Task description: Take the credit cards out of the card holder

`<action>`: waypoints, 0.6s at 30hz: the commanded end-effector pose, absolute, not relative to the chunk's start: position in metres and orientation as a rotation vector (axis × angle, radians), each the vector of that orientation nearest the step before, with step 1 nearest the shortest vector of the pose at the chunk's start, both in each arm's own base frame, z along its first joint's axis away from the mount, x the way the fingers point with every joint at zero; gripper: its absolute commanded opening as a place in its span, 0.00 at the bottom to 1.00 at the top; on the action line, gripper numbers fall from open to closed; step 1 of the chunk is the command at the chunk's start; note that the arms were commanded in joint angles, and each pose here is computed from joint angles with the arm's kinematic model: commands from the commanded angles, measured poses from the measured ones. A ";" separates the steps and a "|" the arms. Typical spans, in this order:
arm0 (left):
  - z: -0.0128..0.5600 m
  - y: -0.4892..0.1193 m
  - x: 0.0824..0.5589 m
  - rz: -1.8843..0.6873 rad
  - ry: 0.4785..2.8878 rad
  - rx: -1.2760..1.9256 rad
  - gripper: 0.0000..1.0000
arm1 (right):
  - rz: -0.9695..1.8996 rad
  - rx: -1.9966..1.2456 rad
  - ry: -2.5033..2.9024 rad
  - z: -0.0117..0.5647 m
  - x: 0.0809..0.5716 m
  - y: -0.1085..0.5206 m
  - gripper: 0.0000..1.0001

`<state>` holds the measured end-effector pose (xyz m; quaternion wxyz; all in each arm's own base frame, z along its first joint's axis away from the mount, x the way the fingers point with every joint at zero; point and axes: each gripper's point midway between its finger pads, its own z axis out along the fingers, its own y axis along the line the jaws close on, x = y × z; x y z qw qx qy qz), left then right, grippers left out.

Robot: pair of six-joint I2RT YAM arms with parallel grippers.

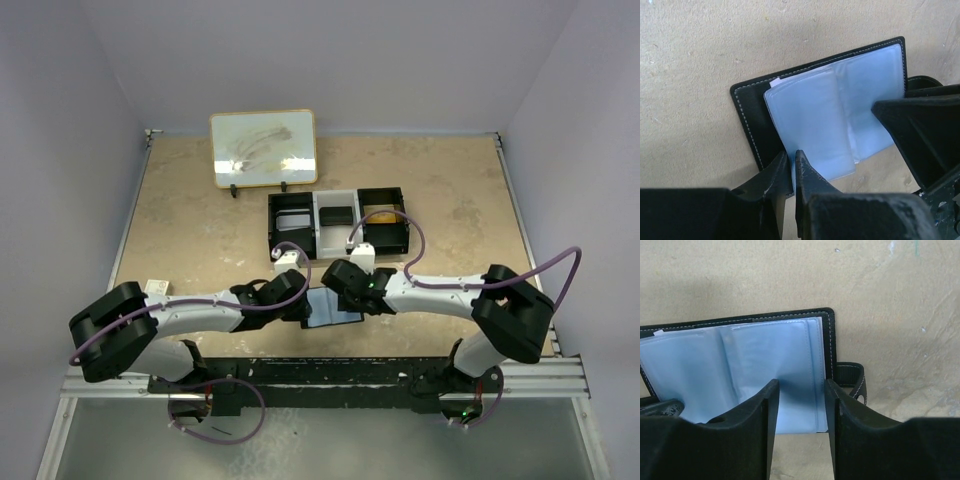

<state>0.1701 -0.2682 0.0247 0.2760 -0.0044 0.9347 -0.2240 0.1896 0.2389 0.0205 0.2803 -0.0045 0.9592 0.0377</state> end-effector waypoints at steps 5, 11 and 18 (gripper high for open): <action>0.033 -0.281 0.176 -0.647 2.467 0.012 0.05 | 0.347 -0.069 2.525 0.037 0.194 0.279 0.39; 0.031 -0.280 0.176 -0.639 2.469 0.011 0.03 | 0.473 -0.023 2.537 0.037 0.184 0.285 0.39; 0.029 -0.277 0.175 -0.616 2.479 0.016 0.00 | 0.649 0.069 2.537 0.034 0.184 0.286 0.44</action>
